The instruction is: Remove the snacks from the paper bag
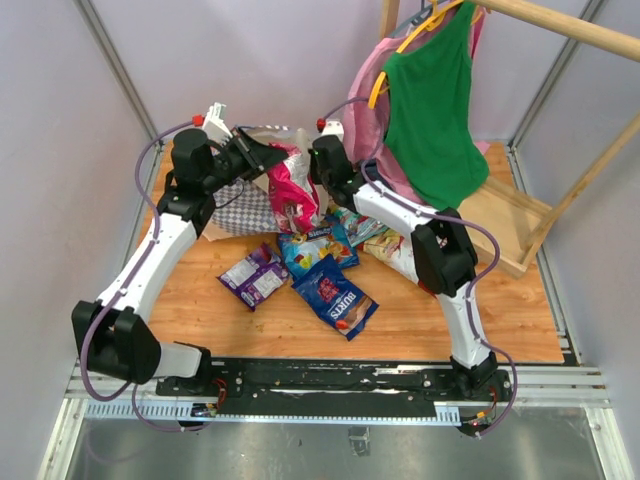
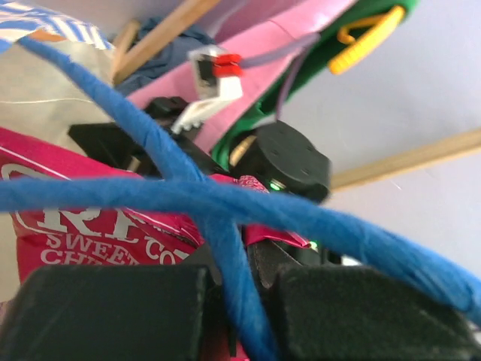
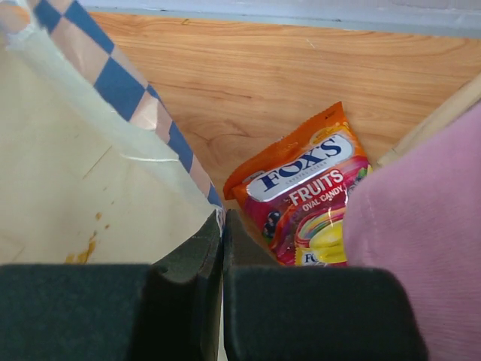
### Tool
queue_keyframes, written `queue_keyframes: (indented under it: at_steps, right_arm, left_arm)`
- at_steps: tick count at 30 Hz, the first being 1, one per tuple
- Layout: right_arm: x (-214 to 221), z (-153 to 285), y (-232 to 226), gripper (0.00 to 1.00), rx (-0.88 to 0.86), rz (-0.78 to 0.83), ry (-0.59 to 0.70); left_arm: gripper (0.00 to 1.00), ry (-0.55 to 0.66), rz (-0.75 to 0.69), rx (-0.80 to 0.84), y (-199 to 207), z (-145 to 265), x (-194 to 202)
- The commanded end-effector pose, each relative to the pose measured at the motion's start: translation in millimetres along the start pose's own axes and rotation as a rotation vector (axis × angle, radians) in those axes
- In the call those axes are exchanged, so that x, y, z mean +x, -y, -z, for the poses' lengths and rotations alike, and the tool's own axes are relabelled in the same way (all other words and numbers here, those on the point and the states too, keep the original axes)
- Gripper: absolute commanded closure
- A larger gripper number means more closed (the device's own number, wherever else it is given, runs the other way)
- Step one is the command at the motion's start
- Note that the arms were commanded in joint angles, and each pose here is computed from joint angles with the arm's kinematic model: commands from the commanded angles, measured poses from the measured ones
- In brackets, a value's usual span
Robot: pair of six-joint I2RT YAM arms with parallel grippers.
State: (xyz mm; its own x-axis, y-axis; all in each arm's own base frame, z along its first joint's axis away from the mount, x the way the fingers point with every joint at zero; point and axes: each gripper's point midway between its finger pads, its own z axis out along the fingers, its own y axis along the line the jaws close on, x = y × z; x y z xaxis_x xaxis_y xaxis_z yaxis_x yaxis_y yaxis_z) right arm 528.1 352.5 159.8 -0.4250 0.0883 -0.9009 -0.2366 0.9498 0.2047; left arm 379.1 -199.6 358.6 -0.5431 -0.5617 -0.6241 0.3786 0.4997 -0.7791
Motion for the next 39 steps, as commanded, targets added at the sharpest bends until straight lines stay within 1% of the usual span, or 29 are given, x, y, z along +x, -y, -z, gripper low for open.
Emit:
queue_keyframes:
  at_steps: [1, 4, 6, 8, 10, 11, 13, 14, 17, 20, 23, 28, 31, 33, 34, 35, 37, 38, 39]
  right_arm:
    - [-29.2, 17.9, -12.7, 0.99, -0.018, 0.036, 0.074]
    - [-27.3, 18.1, -17.3, 0.99, -0.023, 0.045, 0.072]
    - [-25.5, 14.4, -17.0, 0.99, -0.018, 0.043, 0.064]
    - [-25.0, 9.3, -17.6, 0.99, -0.009, 0.053, 0.059]
    - [-22.8, 2.8, -16.9, 0.99, 0.007, 0.069, 0.041]
    - [-29.7, -0.1, -18.8, 0.99, 0.01, 0.072, 0.048]
    - [-29.7, -5.2, -19.4, 0.99, 0.018, 0.086, 0.036]
    - [-30.4, -6.6, -19.9, 0.99, 0.02, 0.089, 0.037]
    - [-32.7, -8.0, -18.2, 0.99, 0.032, 0.099, 0.044]
    - [-32.6, -9.7, -13.0, 0.99, 0.048, 0.104, 0.046]
    - [-28.9, -14.0, -6.5, 0.99, 0.06, 0.094, 0.035]
    - [-25.0, -21.0, 0.6, 0.99, 0.084, 0.093, 0.024]
    - [-23.1, -23.2, 1.7, 0.99, 0.086, 0.089, 0.02]
    - [-22.6, -23.5, 1.3, 0.99, 0.083, 0.083, 0.019]
    - [-22.5, -23.1, 0.4, 0.99, 0.081, 0.082, 0.019]
    - [-23.0, -23.0, 0.3, 0.99, 0.08, 0.08, 0.021]
    - [-24.0, -22.3, 0.9, 0.99, 0.082, 0.081, 0.023]
    - [-24.8, -21.7, 1.2, 0.99, 0.082, 0.083, 0.024]
    - [-25.7, -21.0, 2.1, 0.99, 0.084, 0.085, 0.026]
  left_arm:
    - [0.92, 0.153, -0.034, 0.013, 16.0, -8.9, -41.6]
    - [0.91, 0.169, -0.036, 0.013, 17.4, -12.1, -47.7]
    - [0.9, 0.131, -0.029, 0.033, 20.9, -15.1, -43.5]
    - [0.88, 0.07, -0.017, 0.065, 24.6, -18.4, -33.9]
    - [0.86, -0.021, -0.001, 0.102, 25.7, -22.5, -17.5]
    - [0.85, -0.075, 0.001, 0.108, 23.3, -25.2, -6.7]
    - [0.82, -0.173, -0.02, 0.089, 11.6, -28.1, 15.9]
    - [0.82, -0.206, -0.024, 0.076, 5.1, -26.6, 26.0]
    - [0.81, -0.252, -0.042, 0.057, -11.6, -12.7, 53.9]
    - [0.8, -0.264, -0.084, 0.041, -17.9, 7.8, 69.4]
    - [0.79, -0.254, -0.106, 0.04, -15.8, 32.1, 82.4]
    - [0.77, -0.23, -0.081, 0.121, -0.8, 71.7, 106.0]
    - [0.75, -0.238, -0.072, 0.111, -3.1, 86.1, 117.1]
    - [0.72, -0.252, -0.071, 0.089, -8.9, 90.2, 123.0]
    - [0.68, -0.259, -0.073, 0.085, -10.8, 91.2, 125.1]
    - [0.57, -0.265, -0.073, 0.082, -12.0, 91.3, 126.7]
    - [0.28, -0.256, -0.091, 0.066, -12.5, 90.9, 122.7]
    - [0.07, -0.239, -0.107, 0.058, -11.2, 90.5, 117.9]
    - [0.01, -0.218, -0.124, 0.049, -9.2, 90.0, 111.6]
